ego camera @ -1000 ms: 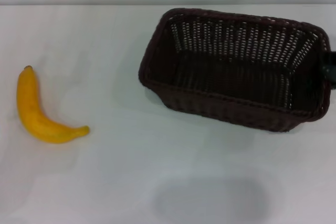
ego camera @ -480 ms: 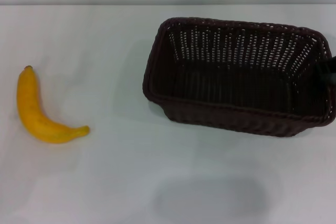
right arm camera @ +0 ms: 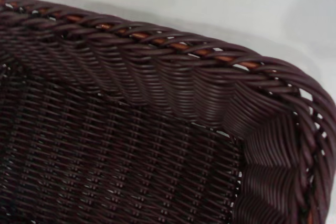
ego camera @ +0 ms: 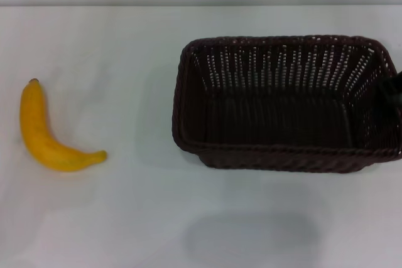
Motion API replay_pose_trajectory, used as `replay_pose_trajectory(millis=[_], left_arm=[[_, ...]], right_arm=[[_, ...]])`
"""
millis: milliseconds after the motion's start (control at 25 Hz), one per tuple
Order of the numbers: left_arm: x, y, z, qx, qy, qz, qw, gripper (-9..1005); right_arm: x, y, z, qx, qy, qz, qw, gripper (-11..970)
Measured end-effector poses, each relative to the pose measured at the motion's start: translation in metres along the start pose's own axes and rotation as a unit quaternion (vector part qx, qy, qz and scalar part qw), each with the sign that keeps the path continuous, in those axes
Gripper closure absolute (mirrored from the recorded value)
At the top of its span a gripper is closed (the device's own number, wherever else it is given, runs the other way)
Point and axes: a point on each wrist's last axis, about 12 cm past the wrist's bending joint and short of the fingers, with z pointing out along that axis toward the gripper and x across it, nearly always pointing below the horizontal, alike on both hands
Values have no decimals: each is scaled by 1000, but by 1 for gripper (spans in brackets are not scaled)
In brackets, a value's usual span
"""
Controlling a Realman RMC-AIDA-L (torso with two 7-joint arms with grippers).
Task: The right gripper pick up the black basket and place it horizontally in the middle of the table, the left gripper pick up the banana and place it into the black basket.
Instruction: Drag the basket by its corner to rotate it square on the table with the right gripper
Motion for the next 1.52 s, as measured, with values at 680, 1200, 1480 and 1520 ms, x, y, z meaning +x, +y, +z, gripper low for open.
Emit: replay_pose_trajectory(millis=[680, 1200, 1480, 1520], left_arm=[[0, 0, -1, 0, 1, 0, 1000, 125], [-2, 6, -2, -1, 1, 6, 1000, 125], [-4, 10, -7, -5, 3, 11, 1000, 125], [-5, 12, -9, -6, 3, 14, 1000, 125]], right_arm=[[-1, 28, 16, 63, -42, -22, 997, 824], [-4, 43, 10, 33, -37, -26, 998, 721], [-4, 37, 2, 23, -45, -8, 999, 628], [-3, 35, -1, 21, -49, -2, 999, 615]])
